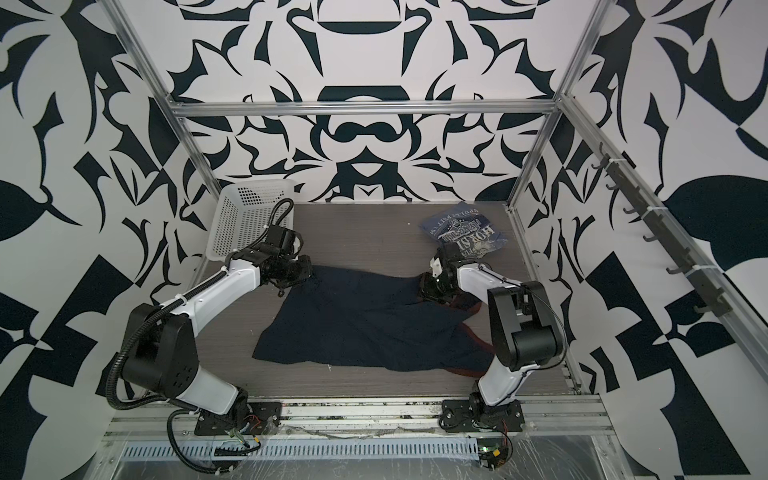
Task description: Fold and stack the tank tops
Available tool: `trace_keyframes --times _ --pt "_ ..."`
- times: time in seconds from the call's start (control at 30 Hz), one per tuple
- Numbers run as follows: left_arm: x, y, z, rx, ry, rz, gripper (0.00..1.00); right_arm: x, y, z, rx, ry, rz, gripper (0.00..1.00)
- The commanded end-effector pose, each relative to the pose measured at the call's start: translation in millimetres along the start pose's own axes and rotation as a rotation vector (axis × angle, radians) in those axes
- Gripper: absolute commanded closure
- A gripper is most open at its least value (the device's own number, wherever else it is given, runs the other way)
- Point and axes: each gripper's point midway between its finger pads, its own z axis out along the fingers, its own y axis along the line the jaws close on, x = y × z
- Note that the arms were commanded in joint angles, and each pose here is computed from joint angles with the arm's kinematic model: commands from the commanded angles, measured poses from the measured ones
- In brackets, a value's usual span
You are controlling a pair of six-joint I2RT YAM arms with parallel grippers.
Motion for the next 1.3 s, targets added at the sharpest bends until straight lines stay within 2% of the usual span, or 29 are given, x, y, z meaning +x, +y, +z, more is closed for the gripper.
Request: trace_keyframes --times 0.0,0.1,0.17,0.27,0.33,0.43,0.7,0.97,1.13,1.27 --pt "2 4 1 0.002 0.006 -0.003 0.97 -2 4 6 0.025 -0.003 -0.031 0.61" --pt "1 3 -1 0.004 0.0 -0.004 0.97 2 0 15 0.048 0.014 -0.035 0.6" --pt "0 3 -1 0.006 0.0 -0.002 0.98 4 6 17 0.031 0.019 -0.041 0.64" --pt "0 4 0 0.001 0.003 -0.001 0.98 5 19 16 -0.012 0.022 -0.054 0.74" --pt "-1 5 -1 0.001 -0.002 -0.002 0.98 2 28 10 -0.037 0.009 -0.061 0.88" --pt "-1 5 -2 0.001 -0.009 -0.006 0.98 -2 36 -5 -0.051 -0.022 -0.071 1.0" --pt "2 16 0 -0.025 -0.003 -0.02 0.98 -5 53 -53 -0.077 -0.125 -0.107 1.0" --pt "4 11 5 -0.001 0.028 -0.017 0.97 -3 49 -81 -0.058 -0.182 -0.1 1.0" --pt "7 9 5 0.007 0.055 -0.006 0.97 -14 32 -127 -0.051 -0.303 -0.039 1.0" --pt "5 3 -8 0.039 0.024 0.016 0.97 -18 32 -165 -0.049 -0.395 -0.046 1.0"
